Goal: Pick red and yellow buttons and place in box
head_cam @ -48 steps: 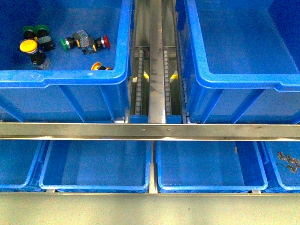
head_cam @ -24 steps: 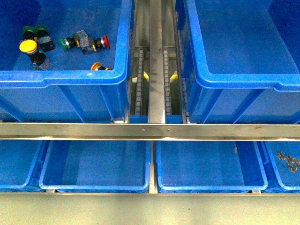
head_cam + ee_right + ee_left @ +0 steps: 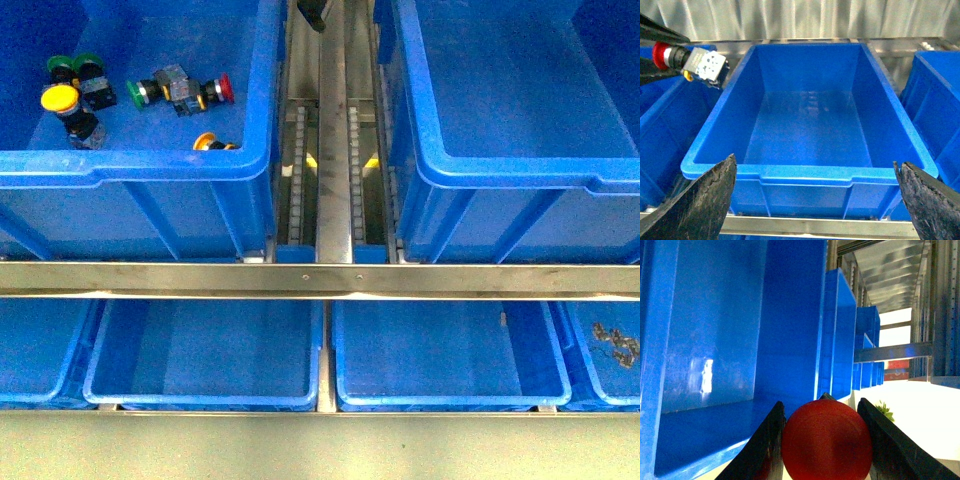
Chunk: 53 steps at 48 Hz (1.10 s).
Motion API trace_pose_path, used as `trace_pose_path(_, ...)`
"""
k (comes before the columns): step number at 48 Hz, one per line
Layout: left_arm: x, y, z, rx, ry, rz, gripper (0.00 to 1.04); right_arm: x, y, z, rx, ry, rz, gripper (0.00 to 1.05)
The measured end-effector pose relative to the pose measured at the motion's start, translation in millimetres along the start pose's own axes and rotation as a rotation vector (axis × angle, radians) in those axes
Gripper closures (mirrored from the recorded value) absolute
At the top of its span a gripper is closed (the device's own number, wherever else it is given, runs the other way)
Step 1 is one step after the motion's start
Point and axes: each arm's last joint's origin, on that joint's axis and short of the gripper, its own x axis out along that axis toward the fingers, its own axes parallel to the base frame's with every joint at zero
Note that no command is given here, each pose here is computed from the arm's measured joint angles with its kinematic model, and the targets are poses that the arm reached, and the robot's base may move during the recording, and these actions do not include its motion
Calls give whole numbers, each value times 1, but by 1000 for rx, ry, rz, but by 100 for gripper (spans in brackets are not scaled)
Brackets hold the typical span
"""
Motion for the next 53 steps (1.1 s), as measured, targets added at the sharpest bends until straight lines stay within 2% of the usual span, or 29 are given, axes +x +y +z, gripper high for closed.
trace_pose_path(18, 5, 6, -9, -4, 16, 33, 70, 0, 0, 0, 0, 0, 0, 7)
trace_pose_path(37, 24, 22, -48, -6, 84, 95, 70, 0, 0, 0, 0, 0, 0, 7)
trace_pose_path(51, 26, 34, -43, -17, 64, 129, 70, 0, 0, 0, 0, 0, 1, 7)
trace_pose_path(53, 26, 34, -41, -17, 58, 127, 70, 1, 0, -1, -31, 48, 37, 7)
